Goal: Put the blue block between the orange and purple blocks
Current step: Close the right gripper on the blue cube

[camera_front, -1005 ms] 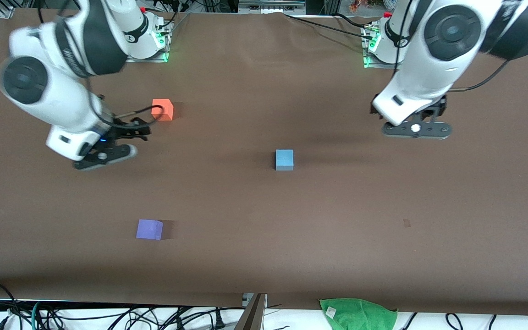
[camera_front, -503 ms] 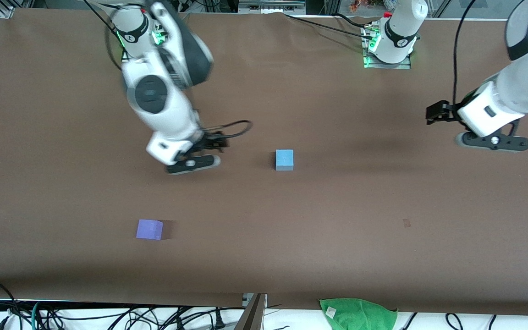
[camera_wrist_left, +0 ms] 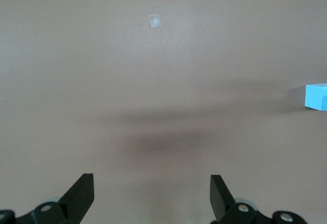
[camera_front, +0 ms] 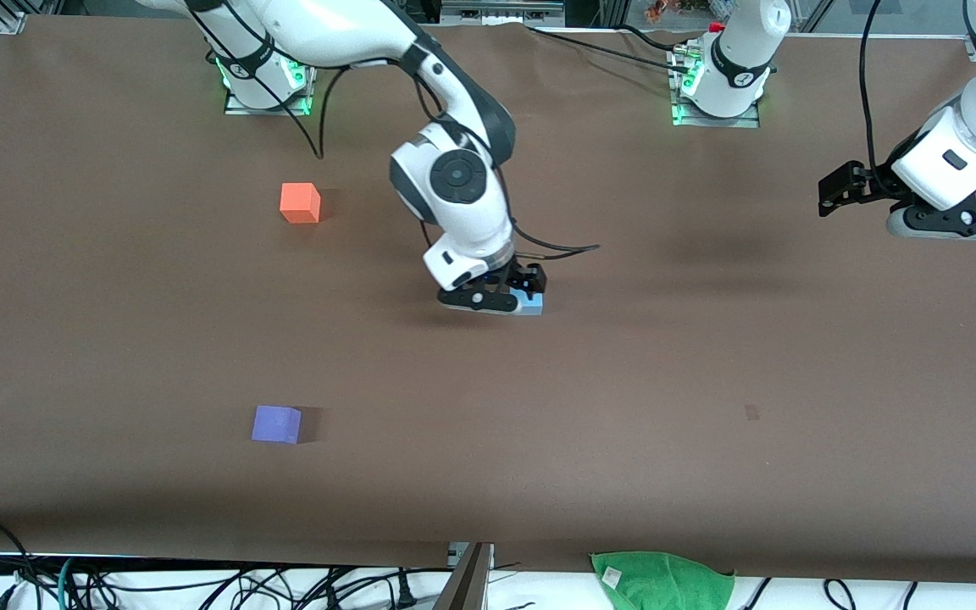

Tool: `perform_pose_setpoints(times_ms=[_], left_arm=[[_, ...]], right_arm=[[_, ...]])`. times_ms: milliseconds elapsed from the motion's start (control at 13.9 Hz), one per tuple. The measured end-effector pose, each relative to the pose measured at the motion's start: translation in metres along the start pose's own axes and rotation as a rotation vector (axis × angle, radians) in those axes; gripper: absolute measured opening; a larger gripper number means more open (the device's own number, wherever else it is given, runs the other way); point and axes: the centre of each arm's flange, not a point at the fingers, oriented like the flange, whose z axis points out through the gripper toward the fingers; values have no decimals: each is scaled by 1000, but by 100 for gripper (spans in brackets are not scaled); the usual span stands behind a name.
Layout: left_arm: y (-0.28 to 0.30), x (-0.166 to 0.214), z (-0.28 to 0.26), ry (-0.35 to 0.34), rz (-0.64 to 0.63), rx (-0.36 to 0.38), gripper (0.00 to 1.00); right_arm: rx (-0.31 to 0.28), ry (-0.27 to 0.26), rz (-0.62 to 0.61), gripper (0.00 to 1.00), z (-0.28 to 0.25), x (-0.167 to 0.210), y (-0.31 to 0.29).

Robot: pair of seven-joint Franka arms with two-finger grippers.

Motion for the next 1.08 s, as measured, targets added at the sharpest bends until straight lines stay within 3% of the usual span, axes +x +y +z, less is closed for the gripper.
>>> perform_pose_setpoints(times_ms=[215, 503, 718, 1077], left_arm=[[1, 1, -2, 13, 2, 0, 100], [1, 4, -3, 22, 1, -1, 100], [3, 4, -4, 24, 5, -1, 100], [4, 4, -4, 24, 7, 0, 100]], right_arm=[[-7, -4, 12, 100, 26, -13, -7], [-91, 56, -102, 100, 55, -43, -15], [-111, 69, -130, 100, 69, -48, -13], [-88, 86, -146, 99, 83, -54, -15]])
